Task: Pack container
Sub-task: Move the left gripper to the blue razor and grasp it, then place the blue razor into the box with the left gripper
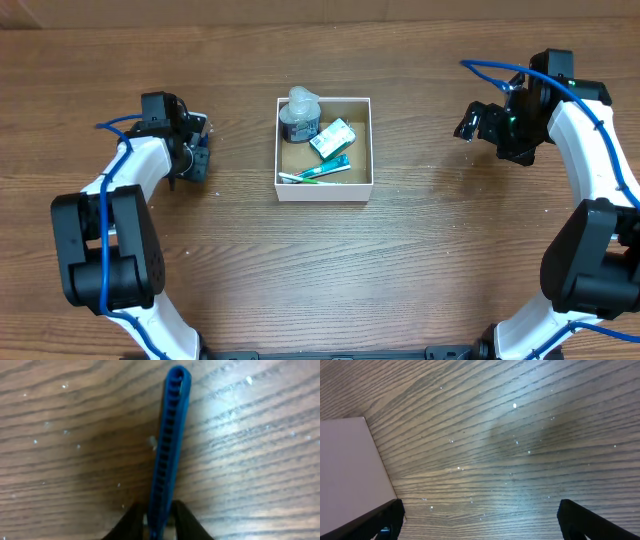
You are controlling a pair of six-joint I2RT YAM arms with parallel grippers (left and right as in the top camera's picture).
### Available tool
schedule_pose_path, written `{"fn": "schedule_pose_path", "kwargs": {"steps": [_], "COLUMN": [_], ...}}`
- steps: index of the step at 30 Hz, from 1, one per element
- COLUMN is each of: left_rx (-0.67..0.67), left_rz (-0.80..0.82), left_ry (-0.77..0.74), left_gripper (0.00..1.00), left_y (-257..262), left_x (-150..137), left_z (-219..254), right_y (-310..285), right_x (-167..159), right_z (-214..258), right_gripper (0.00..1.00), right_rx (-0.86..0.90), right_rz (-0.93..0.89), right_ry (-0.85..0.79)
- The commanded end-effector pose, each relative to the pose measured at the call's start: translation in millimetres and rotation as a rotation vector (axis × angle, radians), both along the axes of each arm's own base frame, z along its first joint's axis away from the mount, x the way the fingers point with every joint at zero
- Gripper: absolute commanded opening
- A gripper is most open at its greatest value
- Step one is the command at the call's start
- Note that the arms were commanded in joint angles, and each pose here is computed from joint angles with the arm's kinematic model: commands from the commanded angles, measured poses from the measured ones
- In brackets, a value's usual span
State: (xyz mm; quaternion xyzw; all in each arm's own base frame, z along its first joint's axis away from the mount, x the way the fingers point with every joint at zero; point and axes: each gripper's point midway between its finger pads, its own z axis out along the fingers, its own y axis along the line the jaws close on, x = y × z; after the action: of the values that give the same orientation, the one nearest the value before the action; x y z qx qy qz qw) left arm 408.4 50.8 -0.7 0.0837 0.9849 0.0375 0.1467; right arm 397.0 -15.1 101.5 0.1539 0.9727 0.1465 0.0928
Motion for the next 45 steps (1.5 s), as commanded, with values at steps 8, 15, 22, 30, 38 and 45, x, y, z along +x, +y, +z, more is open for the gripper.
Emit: {"fn": "schedule_pose_path", "kwargs": {"steps": [8, 15, 22, 30, 38, 45], "left_rx": [-0.053, -0.067, -0.141, -0.087, -0.082, -0.089], "left_rz": [0.066, 0.003, -0.295, -0.943, -1.121, -1.147], "left_ry": [0.11, 0.031, -0.122, -0.101, 0.017, 0.026], "left_gripper": [0.04, 0.04, 0.04, 0.04, 0.04, 0.8], "left_y": [-11, -34, -119, -240, -258, -270], "left_x": [-8, 49, 67, 2, -15, -16], "left_z": [-26, 82, 210, 245, 180, 142], "right_y": [1, 1, 1, 1, 1, 1], "right_x": [4, 4, 4, 4, 4, 4], "right_z": [8, 8, 8, 8, 8, 8], "right_gripper": [1.0, 1.0, 1.0, 1.0, 1.0, 1.0], "right_rx": [0.003, 0.003, 0.003, 0.003, 0.003, 0.003], "right_rz": [0.006, 0.006, 0.006, 0.006, 0.006, 0.006], "right_ry": [-0.027, -0.027, -0.027, -0.027, -0.027, -0.027]}}
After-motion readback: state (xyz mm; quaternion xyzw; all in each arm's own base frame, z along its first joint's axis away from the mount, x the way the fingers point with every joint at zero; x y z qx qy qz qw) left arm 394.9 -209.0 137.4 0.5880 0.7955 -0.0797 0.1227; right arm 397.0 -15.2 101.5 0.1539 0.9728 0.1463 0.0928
